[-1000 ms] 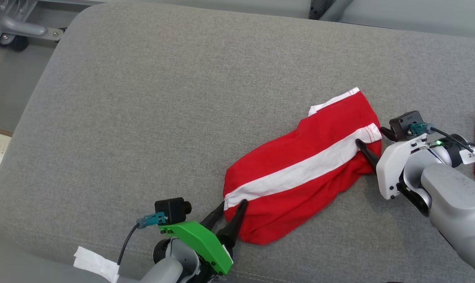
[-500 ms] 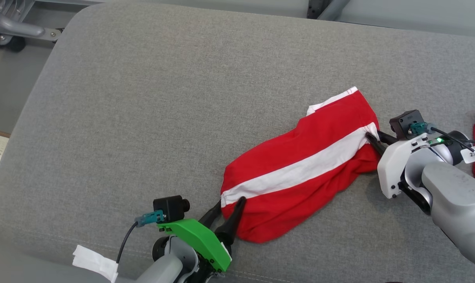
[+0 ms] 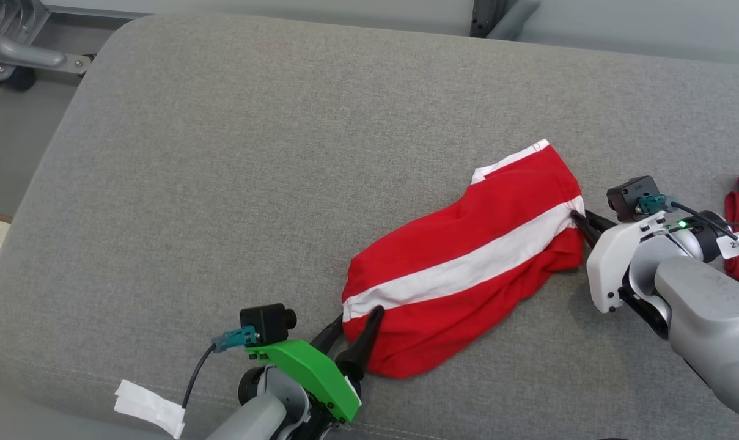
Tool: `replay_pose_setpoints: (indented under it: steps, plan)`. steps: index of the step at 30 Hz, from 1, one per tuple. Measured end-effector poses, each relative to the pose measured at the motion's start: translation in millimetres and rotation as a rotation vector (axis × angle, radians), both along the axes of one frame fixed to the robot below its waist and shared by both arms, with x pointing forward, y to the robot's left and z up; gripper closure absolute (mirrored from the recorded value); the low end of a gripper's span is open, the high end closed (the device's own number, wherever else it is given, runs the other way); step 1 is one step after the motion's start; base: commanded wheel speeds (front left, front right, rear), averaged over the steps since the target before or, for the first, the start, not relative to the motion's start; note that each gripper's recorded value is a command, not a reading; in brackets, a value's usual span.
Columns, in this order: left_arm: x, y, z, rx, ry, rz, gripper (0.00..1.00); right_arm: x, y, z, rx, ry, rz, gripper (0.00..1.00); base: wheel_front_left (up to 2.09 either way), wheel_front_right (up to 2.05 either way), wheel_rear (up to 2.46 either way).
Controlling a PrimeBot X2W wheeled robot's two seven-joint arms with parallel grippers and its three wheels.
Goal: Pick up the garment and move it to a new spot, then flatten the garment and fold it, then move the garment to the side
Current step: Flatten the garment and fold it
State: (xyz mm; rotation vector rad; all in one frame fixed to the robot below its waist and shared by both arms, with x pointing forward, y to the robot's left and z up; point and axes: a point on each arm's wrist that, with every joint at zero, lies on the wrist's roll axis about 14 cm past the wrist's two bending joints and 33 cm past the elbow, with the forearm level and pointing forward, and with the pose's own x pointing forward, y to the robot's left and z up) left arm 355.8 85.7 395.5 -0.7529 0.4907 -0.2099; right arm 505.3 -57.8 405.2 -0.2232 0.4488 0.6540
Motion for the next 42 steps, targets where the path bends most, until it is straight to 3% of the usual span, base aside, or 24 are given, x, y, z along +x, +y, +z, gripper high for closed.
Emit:
replay_pose_setpoints:
  steps: [9,10,11,12,15,16,17,18,27,29,35,40,42]
  plan:
    - [-0.1,-1.4,9.5,-0.02,-0.028,-0.001,0.0,-4.4,-5.9,5.4,0.004,-0.011,-0.011,1.0,0.0,0.0,0.0]
    - [0.1,-1.3,10.8,-0.024,-0.031,0.0,0.14,-4.7,-7.0,6.0,0.004,-0.012,-0.013,1.0,0.0,0.0,0.0]
    - [0.2,-0.9,11.9,-0.028,-0.033,0.002,0.43,-5.2,-8.2,6.4,0.002,-0.014,-0.013,1.0,0.0,0.0,0.0]
    - [0.3,-0.1,12.9,-0.032,-0.034,0.006,0.54,-6.0,-9.0,6.8,0.002,-0.014,-0.015,1.0,0.0,0.0,0.0]
    - [0.4,2.2,14.1,-0.035,-0.039,0.012,0.67,-7.2,-12.0,7.9,0.0,-0.016,-0.019,1.0,0.0,0.0,0.0]
    - [0.1,1.1,14.6,-0.037,-0.04,0.008,0.79,-7.5,-13.3,8.2,-0.002,-0.018,-0.021,1.0,0.0,0.0,0.0]
    - [-0.3,-0.1,15.2,-0.038,-0.041,0.004,0.85,-7.9,-15.0,8.4,-0.004,-0.019,-0.023,1.0,0.0,0.0,0.0]
    - [-0.5,-1.1,15.8,-0.044,-0.041,0.004,0.98,-8.3,-16.7,8.5,-0.004,-0.018,-0.027,1.0,0.0,0.0,0.0]
    - [0.3,1.9,29.0,-0.028,-0.099,-0.01,1.0,-12.9,-25.4,17.6,0.011,-0.042,-0.048,1.0,0.0,0.0,0.0]
    - [7.6,7.4,43.8,-0.006,-0.156,-0.019,1.0,-10.3,-21.1,32.0,0.08,-0.059,-0.068,1.0,0.0,0.0,0.0]
    - [50.0,33.0,118.2,0.093,-0.356,-0.054,1.0,11.2,7.4,130.9,0.44,-0.157,-0.087,1.0,0.0,0.0,0.0]
    - [95.7,40.2,201.8,0.146,-0.492,-0.152,1.0,54.8,-20.5,206.1,0.498,-0.282,-0.125,1.0,0.0,0.0,0.0]
    - [133.0,48.8,238.5,0.26,-0.543,-0.175,1.0,91.2,-41.9,247.7,0.507,-0.384,-0.192,1.0,0.0,0.0,0.0]
